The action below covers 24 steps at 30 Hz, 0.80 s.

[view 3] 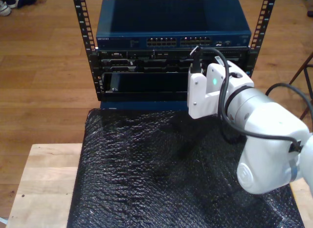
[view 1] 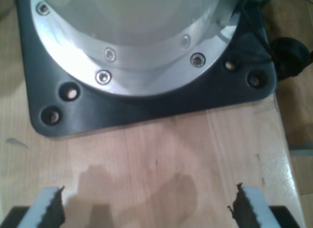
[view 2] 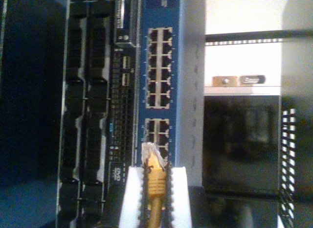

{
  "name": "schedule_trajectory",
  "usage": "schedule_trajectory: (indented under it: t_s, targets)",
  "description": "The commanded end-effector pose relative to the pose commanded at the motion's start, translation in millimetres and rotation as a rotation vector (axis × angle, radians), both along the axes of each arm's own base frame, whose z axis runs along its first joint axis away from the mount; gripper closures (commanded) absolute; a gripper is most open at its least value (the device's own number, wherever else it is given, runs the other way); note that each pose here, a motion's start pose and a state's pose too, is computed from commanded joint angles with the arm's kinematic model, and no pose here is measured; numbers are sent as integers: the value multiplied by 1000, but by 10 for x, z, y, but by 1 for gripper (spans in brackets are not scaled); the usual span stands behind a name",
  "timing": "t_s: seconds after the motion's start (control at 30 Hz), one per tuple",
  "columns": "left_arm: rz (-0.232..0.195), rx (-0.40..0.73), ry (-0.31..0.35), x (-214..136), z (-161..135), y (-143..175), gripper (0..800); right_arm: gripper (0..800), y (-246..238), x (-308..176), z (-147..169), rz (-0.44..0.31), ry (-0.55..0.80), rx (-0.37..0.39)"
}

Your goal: Grab the cable and plug it in

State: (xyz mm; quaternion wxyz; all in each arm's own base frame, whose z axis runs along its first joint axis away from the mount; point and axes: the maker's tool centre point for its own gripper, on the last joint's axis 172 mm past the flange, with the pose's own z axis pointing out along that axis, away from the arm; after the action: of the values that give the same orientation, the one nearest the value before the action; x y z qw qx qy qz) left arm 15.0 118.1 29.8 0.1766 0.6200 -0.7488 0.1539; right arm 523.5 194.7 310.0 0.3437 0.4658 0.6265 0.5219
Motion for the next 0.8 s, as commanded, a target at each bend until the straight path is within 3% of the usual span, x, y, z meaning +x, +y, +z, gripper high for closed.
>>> schedule_trajectory:
  t_s: [0.4,0.8]
  targets:
    - [0,0,0,0,0,0,0,800,-40,126,50,-18,-22,15]
    - [0,0,0,0,0,0,0,800,-71,328,130,-56,-147,69]
